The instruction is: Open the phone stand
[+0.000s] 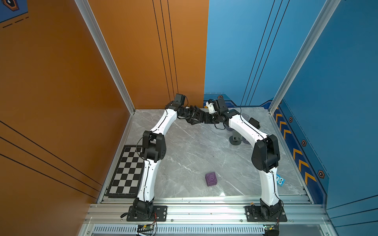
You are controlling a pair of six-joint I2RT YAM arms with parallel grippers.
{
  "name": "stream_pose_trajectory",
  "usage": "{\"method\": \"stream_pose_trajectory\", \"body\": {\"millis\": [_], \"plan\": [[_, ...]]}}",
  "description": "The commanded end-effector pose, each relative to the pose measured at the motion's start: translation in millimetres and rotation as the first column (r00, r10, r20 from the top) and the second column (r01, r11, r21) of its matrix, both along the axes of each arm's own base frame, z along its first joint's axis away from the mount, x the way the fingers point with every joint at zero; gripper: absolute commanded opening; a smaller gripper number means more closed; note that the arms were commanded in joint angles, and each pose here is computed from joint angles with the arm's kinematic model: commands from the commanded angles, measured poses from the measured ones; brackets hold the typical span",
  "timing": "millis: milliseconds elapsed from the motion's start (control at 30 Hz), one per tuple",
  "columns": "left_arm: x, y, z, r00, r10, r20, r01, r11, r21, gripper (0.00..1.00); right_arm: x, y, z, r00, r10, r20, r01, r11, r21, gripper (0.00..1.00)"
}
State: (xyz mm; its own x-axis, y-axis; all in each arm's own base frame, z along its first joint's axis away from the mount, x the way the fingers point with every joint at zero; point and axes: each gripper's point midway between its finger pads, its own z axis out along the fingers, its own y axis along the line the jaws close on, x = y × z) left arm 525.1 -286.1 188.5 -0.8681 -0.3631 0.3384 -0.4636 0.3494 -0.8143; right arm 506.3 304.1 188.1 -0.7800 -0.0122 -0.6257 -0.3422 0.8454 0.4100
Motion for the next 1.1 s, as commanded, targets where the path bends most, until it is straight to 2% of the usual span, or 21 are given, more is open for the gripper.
{"method": "stream_pose_trajectory", "body": {"millis": [0,67,367,633,1067], "plan": [[4,13,-25,0.996,0.074,-0.039,-0.07,0.993,0.091,0.69,5,5,32,0.994,0.027,0.102,-0.028,1.0,0.009,0.0],[4,14,-28,0.996,0.081,-0.046,-0.076,0.992,0.097,0.68,5,5,33,0.994,0.028,0.104,-0.029,1.0,0.011,0.0],[4,18,-27,0.994,0.098,-0.047,-0.093,0.99,0.109,0.46,8,0,29,0.995,0.015,0.095,-0.016,1.0,0.01,0.0],[3,26,-7,0.995,0.096,-0.017,-0.094,0.992,0.086,0.4,21,-22,19,0.997,-0.043,0.07,0.041,0.999,0.019,0.0],[-8,48,13,0.996,0.084,0.005,-0.084,0.995,0.057,0.37,43,-58,0,0.992,-0.124,0.034,0.123,0.992,0.024,0.0]]}}
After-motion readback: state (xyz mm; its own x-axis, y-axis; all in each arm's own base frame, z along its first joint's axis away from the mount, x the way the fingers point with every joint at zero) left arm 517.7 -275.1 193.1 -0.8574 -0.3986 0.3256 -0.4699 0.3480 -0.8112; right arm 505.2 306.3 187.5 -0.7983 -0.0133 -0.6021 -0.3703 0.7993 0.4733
